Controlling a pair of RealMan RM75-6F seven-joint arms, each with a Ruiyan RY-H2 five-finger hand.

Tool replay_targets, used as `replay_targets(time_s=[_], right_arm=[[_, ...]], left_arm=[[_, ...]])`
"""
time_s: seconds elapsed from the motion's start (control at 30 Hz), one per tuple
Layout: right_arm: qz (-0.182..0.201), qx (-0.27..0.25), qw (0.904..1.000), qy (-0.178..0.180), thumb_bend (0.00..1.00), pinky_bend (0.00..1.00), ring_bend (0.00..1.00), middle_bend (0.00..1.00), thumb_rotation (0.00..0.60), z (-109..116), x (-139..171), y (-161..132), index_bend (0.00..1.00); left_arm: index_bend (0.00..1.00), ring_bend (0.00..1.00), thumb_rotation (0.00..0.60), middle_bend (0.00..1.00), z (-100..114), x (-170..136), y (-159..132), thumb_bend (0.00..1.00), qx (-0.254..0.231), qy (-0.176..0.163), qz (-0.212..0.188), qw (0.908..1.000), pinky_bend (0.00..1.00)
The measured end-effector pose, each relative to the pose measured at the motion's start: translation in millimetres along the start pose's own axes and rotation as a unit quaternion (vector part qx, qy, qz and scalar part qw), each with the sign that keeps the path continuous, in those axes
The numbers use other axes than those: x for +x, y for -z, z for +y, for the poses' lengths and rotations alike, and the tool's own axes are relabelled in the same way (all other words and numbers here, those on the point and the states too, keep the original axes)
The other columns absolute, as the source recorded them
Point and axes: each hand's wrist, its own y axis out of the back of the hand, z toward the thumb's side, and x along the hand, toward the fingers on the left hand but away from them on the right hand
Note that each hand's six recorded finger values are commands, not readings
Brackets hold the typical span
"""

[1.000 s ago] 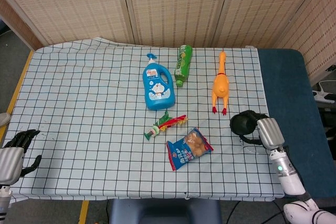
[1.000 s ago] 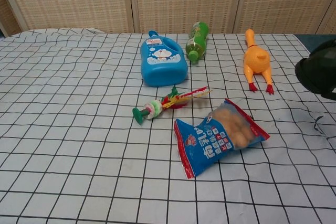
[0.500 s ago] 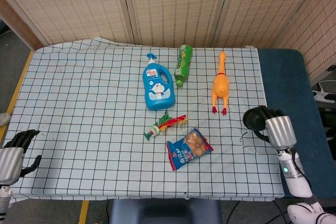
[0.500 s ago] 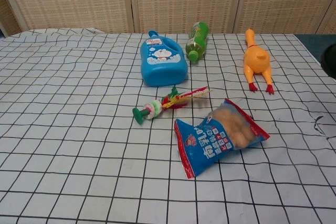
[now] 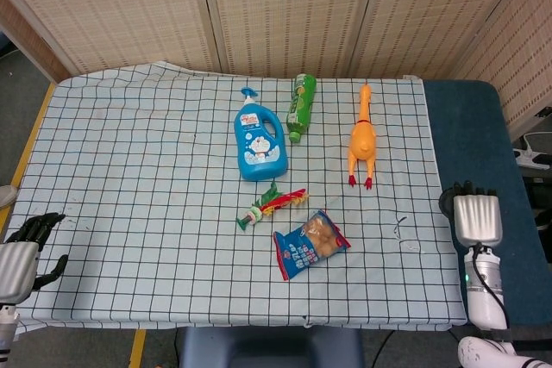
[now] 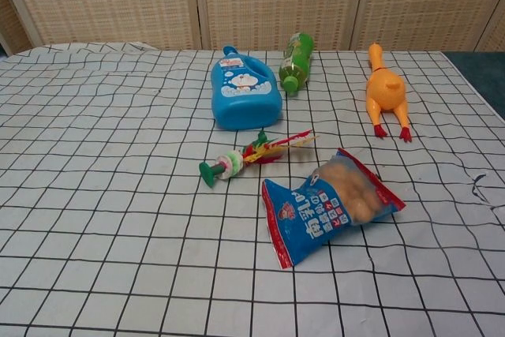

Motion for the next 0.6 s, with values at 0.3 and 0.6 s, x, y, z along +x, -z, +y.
replay_targets(time_s=[0.3, 0.6], right_arm=[[0.112, -0.248, 0.9621, 0.024, 0.11, 0.47, 0.45, 0.57, 0.600, 19.4, 5.2, -22.2, 0.67], [0.226, -0.437, 0.8624, 0.120, 0.11, 0.48, 0.45, 0.57, 0.600, 58.2, 22.5, -19.5, 0.67]], left_arm=[[0.17, 0.14, 0.600, 0.15, 0.1, 0.0, 1.0, 0.37, -0.002, -0.001, 0.002, 1.0000, 0.35], [0.17, 0.14, 0.600, 0.15, -1.8, 0.1, 0.4, 0.37, 0.001, 0.002, 0.002, 1.0000, 0.35]])
